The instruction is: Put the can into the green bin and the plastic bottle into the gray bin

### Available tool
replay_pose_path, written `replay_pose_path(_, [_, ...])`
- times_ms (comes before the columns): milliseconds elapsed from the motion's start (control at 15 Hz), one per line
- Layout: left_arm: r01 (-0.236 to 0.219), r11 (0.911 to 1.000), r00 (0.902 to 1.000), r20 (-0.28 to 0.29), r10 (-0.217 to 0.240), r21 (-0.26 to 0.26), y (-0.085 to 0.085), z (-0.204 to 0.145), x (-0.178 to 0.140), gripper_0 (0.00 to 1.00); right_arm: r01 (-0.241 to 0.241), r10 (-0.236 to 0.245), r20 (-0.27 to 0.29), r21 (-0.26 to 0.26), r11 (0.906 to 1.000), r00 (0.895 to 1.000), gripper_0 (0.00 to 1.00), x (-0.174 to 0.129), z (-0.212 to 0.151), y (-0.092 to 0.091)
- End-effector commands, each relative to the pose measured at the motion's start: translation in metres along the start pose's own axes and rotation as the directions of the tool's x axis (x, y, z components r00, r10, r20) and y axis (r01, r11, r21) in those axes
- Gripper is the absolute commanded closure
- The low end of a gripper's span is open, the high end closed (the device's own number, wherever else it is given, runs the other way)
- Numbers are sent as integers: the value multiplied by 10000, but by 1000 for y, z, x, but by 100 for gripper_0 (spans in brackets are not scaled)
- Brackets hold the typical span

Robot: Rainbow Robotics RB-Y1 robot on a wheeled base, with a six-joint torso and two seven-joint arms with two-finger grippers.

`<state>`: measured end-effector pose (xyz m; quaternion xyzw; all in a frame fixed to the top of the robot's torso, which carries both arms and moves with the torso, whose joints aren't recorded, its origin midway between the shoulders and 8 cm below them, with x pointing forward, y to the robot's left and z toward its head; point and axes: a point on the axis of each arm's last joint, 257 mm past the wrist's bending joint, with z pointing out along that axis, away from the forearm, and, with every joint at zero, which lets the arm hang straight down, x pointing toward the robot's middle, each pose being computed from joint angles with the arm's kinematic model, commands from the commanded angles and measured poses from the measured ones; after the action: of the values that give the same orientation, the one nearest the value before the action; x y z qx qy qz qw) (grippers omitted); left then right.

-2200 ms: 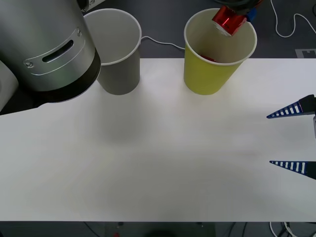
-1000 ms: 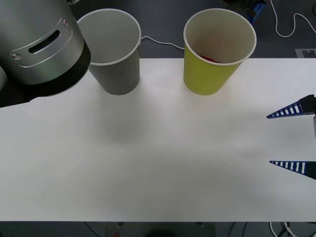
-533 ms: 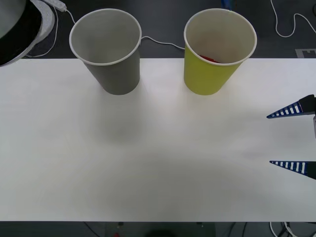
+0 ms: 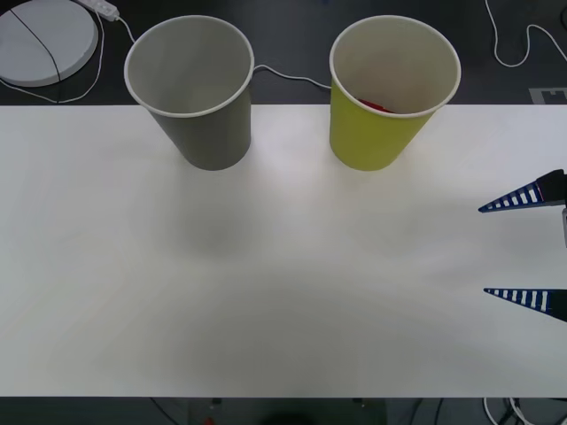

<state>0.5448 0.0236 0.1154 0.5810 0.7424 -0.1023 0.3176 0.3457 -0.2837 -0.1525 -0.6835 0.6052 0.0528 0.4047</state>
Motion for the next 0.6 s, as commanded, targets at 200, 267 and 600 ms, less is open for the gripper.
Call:
replay_pose_path(200, [-1342, 9905, 9902, -420, 1329, -313, -6, -31, 71, 0, 0, 0, 0, 0, 10000, 10000, 0, 0, 0, 0])
replay_pose_path(267, [-1449, 9890, 9887, -423, 1436, -300, -10, -36, 83, 0, 0, 0, 0, 0, 10000, 10000, 0, 0, 0, 0])
replay_pose_path(600, [-2185, 9758, 9755, -273, 2182, -105, -24, -56, 161, 0, 0, 0, 0, 0, 10000, 10000, 0, 0, 0, 0])
